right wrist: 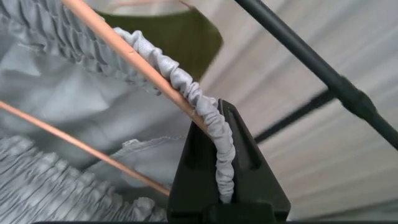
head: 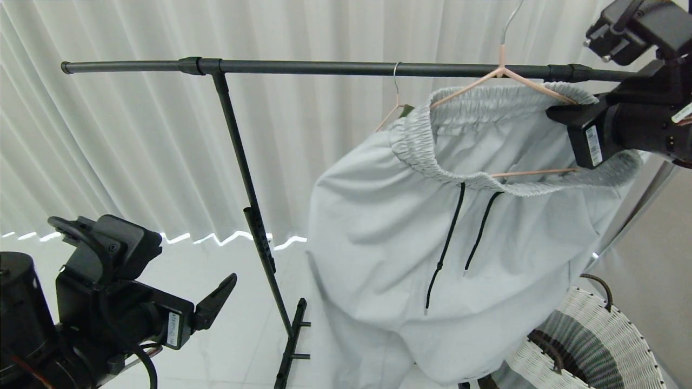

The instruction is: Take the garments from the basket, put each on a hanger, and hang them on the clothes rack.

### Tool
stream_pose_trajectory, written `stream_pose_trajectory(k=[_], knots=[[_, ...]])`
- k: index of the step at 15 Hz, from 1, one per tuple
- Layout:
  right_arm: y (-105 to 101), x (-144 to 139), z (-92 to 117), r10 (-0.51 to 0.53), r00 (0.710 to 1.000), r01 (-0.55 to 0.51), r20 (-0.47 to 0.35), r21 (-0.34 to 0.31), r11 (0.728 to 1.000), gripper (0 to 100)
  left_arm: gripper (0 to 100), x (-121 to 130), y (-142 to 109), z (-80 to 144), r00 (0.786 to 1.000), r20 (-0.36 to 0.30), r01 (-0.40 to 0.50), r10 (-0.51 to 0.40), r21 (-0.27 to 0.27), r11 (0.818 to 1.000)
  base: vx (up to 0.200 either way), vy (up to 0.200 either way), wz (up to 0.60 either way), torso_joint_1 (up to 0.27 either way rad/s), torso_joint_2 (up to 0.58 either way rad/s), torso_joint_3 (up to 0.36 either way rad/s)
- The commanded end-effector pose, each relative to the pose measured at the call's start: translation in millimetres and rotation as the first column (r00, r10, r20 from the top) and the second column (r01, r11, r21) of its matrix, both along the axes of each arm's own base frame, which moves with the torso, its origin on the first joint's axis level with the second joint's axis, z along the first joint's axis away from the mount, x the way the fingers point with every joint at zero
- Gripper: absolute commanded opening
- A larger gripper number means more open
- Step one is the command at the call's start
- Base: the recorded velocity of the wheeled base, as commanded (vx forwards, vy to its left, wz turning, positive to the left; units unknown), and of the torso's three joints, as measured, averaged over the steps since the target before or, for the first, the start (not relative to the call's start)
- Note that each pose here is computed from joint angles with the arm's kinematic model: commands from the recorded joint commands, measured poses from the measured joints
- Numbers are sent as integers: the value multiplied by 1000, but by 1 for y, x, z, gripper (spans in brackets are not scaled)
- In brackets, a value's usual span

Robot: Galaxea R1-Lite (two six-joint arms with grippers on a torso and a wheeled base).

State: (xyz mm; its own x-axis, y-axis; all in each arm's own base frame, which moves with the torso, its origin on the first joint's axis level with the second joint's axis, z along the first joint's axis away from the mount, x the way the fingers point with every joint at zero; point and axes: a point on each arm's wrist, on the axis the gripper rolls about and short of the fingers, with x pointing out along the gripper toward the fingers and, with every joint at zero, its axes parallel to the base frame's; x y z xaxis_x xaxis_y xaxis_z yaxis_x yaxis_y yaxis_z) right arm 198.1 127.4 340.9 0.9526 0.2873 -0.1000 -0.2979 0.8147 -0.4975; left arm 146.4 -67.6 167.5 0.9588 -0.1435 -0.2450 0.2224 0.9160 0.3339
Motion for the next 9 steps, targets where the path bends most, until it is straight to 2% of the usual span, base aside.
stream_pose_trajectory(k=[1, 2, 5, 6, 7, 9], knots=[[-18, -7, 5, -75, 997, 75, -1, -5, 997, 0, 100, -3, 2, 4, 1000, 23, 2, -2, 3, 1000, 0, 0, 0, 0, 0, 0], [-22, -9, 5, -92, 996, 92, -8, -11, 996, 0, 100, -3, 2, 4, 1000, 23, 2, -2, 7, 1000, 0, 0, 0, 0, 0, 0], [-61, -31, 5, -222, 972, 217, -82, -68, 974, 0, 100, -2, 3, 3, 1000, 28, 8, -10, 62, 998, 0, 0, 0, 0, 0, 0], [-66, -33, 4, -249, 964, 243, -93, -77, 967, 0, 100, -2, 3, 3, 1000, 28, 9, -10, 65, 998, 0, 0, 0, 0, 0, 0], [-82, -41, 3, -345, 931, 334, -120, -108, 937, 0, 100, -3, 3, 3, 999, 29, 12, -14, 79, 997, 0, 0, 0, 0, 0, 0], [-102, -52, -1, -459, 874, 441, -160, -137, 887, 0, 100, -3, 3, 3, 999, 30, 12, -14, 80, 997, 0, 0, 0, 0, 0, 0]])
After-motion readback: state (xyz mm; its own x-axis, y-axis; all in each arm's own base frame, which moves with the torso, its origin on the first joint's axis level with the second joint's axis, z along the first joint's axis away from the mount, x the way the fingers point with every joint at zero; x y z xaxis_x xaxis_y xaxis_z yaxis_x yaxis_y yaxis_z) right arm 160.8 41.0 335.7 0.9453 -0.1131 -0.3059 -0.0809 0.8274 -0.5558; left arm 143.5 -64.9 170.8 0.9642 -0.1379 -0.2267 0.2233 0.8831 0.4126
